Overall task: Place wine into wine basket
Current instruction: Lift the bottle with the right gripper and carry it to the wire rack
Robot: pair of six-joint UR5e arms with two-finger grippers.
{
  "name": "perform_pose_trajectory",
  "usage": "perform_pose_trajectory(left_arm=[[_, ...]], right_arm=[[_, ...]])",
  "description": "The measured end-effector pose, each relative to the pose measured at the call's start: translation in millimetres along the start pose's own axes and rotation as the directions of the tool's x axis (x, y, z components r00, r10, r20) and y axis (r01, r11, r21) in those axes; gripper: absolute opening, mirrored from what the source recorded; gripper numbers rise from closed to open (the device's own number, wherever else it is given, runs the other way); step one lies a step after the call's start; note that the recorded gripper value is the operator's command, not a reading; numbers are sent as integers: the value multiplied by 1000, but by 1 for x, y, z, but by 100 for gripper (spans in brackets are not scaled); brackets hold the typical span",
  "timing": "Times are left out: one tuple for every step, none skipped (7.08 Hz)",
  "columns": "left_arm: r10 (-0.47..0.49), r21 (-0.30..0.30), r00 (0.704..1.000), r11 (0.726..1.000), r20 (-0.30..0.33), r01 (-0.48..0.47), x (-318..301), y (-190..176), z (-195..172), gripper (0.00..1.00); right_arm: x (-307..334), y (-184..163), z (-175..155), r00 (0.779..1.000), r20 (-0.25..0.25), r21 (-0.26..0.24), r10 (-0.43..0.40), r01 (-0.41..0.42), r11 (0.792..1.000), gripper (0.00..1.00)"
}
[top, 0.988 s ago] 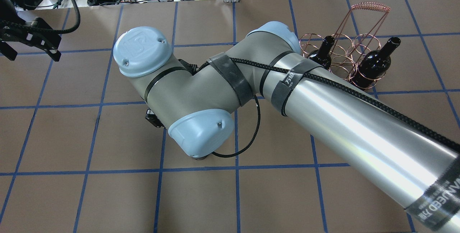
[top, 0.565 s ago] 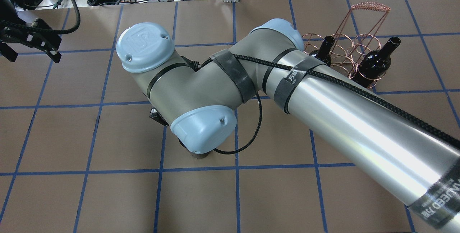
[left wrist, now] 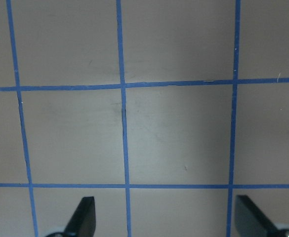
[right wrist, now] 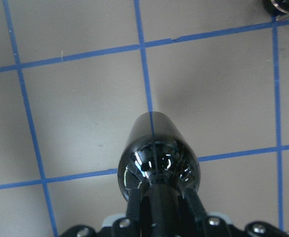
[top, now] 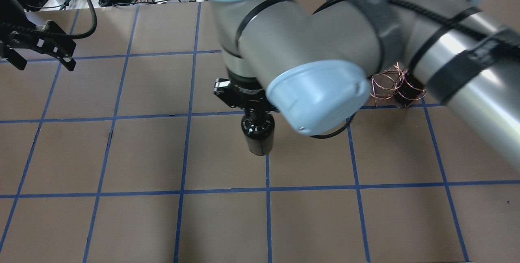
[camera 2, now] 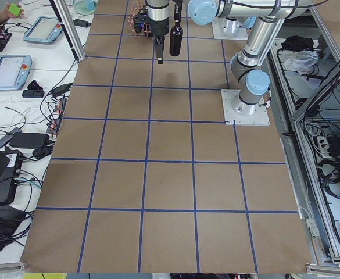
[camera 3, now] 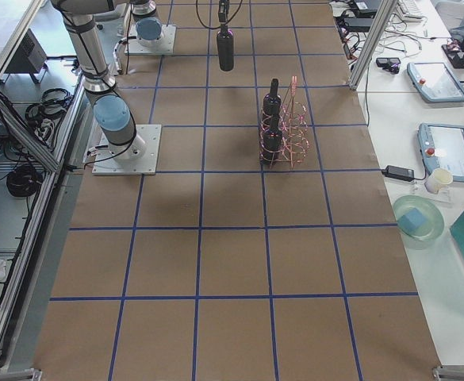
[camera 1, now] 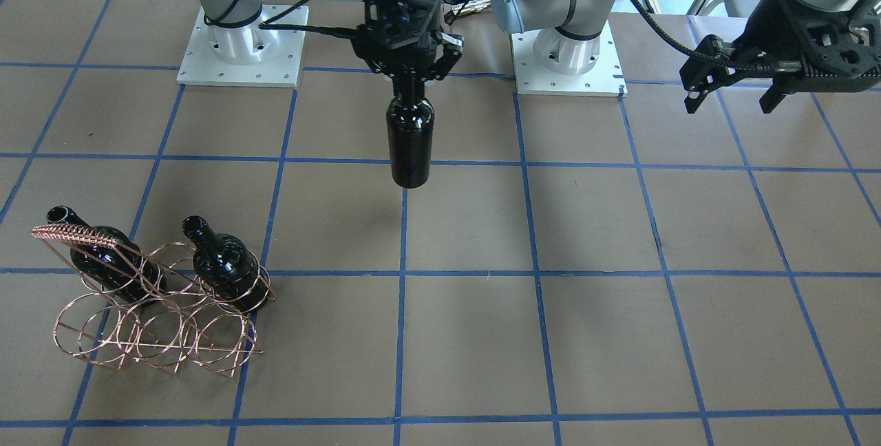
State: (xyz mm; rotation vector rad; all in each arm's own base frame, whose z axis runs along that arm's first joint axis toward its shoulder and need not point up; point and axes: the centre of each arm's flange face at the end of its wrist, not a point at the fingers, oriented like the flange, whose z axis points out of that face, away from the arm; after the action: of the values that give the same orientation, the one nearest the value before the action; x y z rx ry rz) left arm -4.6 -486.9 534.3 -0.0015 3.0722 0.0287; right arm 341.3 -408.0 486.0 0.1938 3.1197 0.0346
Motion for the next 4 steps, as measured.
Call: perform_pose_trajectory(left_arm=[[-33, 7, 999, 999, -18, 33, 17, 1, -2, 100], [-46, 16, 998, 999, -41, 46, 40, 3, -5, 100], [-41, 22, 998, 999, -57, 42, 59, 6, -7, 100], [-33, 25, 997, 999, -65, 34, 71, 8, -9, 100]], right_arm=[[42, -9, -17, 999, -18, -26, -43, 42, 999, 4], [85, -20, -29, 995, -34, -48, -99, 97, 994, 3], [130, -34, -39, 985, -53, -62, -163, 160, 985, 3], [174, -50, -46, 974, -62, -72, -219, 214, 974, 1]])
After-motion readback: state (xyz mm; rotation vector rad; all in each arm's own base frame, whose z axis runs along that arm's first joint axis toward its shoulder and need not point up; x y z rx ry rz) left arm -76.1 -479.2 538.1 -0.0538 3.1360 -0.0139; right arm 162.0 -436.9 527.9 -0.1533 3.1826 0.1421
